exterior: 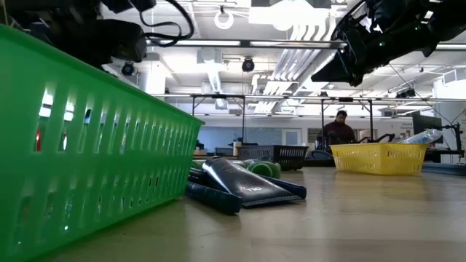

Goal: Pick & Place Travel size toiletries
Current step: Put the right razor into the green bin

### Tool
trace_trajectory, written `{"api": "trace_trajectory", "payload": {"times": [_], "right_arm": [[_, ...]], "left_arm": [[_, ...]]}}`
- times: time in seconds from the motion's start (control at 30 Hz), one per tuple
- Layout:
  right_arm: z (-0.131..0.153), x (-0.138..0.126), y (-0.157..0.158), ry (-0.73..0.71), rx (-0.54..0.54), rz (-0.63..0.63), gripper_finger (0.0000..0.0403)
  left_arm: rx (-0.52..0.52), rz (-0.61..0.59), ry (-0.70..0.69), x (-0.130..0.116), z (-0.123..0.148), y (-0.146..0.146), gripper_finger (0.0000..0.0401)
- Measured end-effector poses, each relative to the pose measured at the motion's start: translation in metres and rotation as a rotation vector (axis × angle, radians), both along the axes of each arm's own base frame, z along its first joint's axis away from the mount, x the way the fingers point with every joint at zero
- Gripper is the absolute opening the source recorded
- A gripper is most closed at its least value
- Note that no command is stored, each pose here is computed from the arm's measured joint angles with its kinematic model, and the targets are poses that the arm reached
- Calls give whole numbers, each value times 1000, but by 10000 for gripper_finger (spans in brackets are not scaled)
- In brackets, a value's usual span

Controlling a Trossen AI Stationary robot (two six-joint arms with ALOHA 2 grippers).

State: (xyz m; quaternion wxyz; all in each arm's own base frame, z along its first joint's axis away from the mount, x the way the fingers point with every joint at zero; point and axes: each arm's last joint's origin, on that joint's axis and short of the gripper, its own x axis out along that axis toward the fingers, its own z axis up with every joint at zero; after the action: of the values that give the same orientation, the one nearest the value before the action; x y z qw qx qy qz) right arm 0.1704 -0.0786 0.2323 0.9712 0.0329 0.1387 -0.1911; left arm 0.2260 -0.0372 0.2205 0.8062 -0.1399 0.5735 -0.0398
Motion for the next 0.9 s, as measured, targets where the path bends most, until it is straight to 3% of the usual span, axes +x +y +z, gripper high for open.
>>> {"api": "trace_trajectory", "payload": {"times": [0.3, 0.67, 0.9], "right_arm": [[2, 0, 0, -15, -7, 0, 2], [5, 1, -1, -49, -16, -2, 2], [6, 1, -1, -70, 15, -12, 2]], "left_arm": [[117, -24, -302, 24, 12, 45, 14], [234, 66, -675, 45, 38, 82, 12], [355, 232, -782, 55, 47, 86, 12]]}}
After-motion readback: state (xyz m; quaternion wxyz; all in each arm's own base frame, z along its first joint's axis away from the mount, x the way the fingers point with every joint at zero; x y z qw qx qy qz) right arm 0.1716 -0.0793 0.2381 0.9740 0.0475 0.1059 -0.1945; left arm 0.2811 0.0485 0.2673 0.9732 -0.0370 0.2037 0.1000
